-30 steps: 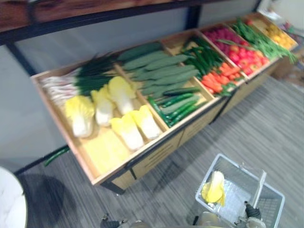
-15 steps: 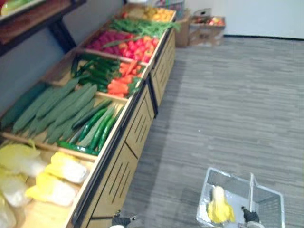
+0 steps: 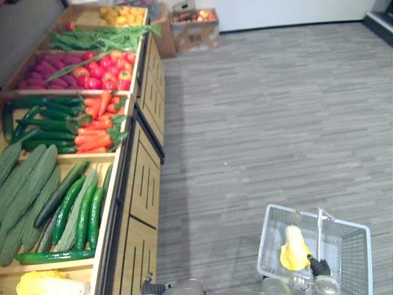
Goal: Pick vegetable in the basket
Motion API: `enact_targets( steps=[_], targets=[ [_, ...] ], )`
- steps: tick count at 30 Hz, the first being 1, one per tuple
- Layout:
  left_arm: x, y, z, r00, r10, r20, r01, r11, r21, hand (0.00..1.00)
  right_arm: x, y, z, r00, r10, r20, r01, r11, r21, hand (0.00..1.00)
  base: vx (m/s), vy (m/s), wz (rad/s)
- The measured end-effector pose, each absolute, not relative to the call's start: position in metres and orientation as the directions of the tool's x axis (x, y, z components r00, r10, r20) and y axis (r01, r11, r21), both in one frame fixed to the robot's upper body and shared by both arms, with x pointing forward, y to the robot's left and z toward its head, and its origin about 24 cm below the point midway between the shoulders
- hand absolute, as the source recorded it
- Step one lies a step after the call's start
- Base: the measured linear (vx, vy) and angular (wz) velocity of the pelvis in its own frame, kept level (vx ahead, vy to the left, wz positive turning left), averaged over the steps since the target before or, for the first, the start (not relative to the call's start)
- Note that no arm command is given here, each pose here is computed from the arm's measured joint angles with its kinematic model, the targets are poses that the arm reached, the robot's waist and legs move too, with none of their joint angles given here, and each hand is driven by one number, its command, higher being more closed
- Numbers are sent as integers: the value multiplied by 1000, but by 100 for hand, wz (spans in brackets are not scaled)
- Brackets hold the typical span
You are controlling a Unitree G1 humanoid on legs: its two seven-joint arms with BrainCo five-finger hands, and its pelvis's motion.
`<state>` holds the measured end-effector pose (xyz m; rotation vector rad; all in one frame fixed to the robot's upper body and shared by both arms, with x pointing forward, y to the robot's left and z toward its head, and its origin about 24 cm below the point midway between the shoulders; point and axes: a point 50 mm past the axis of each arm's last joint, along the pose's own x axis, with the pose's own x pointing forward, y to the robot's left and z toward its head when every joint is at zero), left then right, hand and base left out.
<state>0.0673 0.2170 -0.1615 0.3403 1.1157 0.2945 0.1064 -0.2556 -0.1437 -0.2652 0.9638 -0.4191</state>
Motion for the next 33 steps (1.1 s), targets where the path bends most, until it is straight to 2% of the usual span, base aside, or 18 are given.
enact_targets(
  steps=[12, 26, 33],
  targets=[
    [62, 211, -164, 407, 366, -837, 2, 916, 402, 0, 105, -251, -146, 487, -453, -746, 245, 891, -382, 100, -17, 2, 12],
    [60, 213, -164, 403, 363, -840, 8, 917, 400, 0, 106, -248, -147, 492, -423, -761, 230, 906, -355, 100, 14, 3, -13],
    [60, 223, -162, 410, 376, -831, 13, 909, 417, 0, 105, -232, -151, 490, -392, -779, 239, 919, -312, 100, -60, -12, -4]
  ],
)
